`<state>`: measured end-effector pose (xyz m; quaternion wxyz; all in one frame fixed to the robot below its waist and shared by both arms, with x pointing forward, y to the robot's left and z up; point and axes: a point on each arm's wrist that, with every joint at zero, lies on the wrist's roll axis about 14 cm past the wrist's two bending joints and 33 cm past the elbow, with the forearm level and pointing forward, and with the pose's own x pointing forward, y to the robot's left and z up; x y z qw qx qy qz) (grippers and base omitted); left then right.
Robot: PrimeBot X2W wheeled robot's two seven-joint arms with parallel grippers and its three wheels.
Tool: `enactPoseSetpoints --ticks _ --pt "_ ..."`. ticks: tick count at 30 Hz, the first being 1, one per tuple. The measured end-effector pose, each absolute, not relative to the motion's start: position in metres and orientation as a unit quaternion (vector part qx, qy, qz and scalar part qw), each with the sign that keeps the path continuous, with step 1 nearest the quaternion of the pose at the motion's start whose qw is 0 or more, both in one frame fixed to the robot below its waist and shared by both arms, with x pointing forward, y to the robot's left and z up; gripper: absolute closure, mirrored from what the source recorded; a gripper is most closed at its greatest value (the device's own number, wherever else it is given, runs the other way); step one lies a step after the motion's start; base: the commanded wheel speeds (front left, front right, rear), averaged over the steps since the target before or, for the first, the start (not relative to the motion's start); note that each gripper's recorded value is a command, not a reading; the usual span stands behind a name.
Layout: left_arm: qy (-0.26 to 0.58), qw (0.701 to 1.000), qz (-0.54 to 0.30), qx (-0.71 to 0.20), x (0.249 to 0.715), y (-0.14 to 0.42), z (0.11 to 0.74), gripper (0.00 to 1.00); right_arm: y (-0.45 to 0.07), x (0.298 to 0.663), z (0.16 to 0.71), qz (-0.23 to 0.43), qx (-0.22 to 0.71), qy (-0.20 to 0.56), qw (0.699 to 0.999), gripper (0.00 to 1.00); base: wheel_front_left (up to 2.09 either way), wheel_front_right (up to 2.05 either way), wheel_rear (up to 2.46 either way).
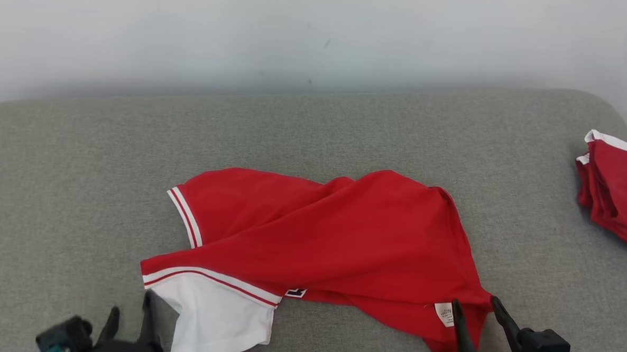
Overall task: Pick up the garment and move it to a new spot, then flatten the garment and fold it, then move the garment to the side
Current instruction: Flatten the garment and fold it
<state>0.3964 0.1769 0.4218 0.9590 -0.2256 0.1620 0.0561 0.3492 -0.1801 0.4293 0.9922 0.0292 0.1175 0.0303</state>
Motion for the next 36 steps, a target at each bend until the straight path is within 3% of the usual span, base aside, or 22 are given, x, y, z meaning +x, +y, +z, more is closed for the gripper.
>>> enactPoseSetpoints --ticks 7,24,25,26,36 --pt "0.194 0.953 0.041 -0.229 0.36 0.174 0.407 0.0 -0.176 0.354 0.433 0.038 0.025 0.113 0.993 0.0 0.0 0.0 0.0" --pt "0.264 0.95 -0.001 -0.166 0.338 0.148 0.375 0.0 -0.176 0.353 0.435 0.039 0.024 0.112 0.993 0.0 0.0 0.0 0.0" --pt "0.265 0.95 -0.005 -0.164 0.338 0.147 0.374 0.67 -0.177 0.352 0.434 0.037 0.024 0.113 0.993 0.0 0.0 0.0 0.0" --pt "0.266 0.95 -0.009 -0.162 0.338 0.146 0.374 1.0 -0.178 0.352 0.434 0.036 0.024 0.115 0.992 0.0 0.0 0.0 0.0" --pt "0.264 0.95 -0.023 -0.165 0.338 0.145 0.373 1.0 -0.216 0.346 0.414 -0.022 0.023 0.183 0.983 0.0 0.0 0.0 0.0"
